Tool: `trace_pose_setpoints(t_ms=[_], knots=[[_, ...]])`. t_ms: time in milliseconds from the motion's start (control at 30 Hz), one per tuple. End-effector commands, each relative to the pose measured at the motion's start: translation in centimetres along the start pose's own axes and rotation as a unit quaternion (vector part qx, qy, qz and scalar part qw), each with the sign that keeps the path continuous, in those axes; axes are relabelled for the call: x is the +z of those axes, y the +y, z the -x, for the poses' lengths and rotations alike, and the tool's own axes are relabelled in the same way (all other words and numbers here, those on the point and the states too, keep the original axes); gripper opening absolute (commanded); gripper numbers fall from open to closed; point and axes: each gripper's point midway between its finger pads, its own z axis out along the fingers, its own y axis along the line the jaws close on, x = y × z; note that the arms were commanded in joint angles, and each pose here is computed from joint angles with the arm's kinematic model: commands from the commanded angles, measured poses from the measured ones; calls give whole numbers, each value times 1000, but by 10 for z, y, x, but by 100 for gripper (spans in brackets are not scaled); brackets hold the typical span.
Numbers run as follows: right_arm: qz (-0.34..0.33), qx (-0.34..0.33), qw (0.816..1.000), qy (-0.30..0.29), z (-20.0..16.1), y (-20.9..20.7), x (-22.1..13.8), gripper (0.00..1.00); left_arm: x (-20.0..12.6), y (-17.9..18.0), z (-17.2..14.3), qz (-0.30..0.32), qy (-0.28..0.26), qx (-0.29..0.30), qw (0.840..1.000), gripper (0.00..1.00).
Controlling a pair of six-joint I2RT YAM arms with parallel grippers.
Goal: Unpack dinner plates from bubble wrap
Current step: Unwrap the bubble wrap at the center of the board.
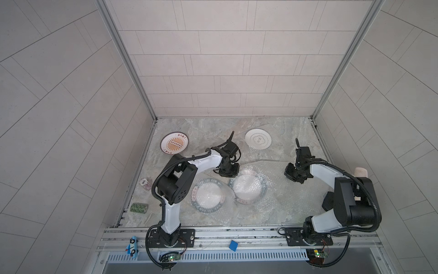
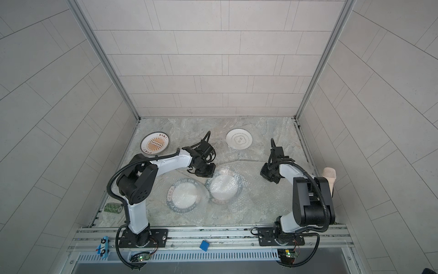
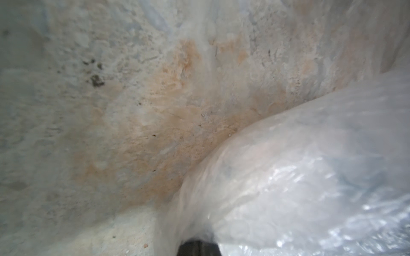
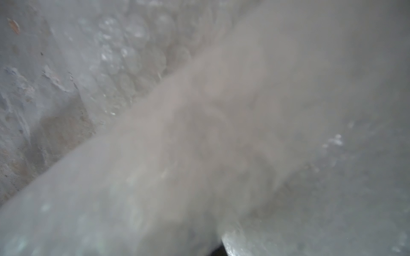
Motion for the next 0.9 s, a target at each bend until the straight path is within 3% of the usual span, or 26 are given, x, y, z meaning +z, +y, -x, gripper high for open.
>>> trace_pose_setpoints(t_ms=[0,233,300,400,533,700,733,867], knots=[[5,-15,1000,-20,8,8,-16,21,1,-14,14,-6,-14,0,1000,0],[-51,-35,996,-65,22,-4,-55,59,6,-42,26,-27,-30,15,999,0],[-52,-38,996,-67,23,-2,-62,64,6,-44,29,-32,-33,14,999,0],[-59,-41,994,-87,23,-4,-78,67,5,-46,30,-33,-34,14,999,0],[-90,-38,983,-157,29,-17,-117,75,5,-40,28,-21,-30,18,999,0],[-67,-52,971,-222,34,-14,-147,78,10,-36,24,-18,-19,20,999,0],[-54,-54,972,-222,31,-10,-151,76,10,-35,24,-17,-19,20,999,0],[104,-114,973,-174,4,40,-135,69,6,-39,29,-31,-21,24,999,0]])
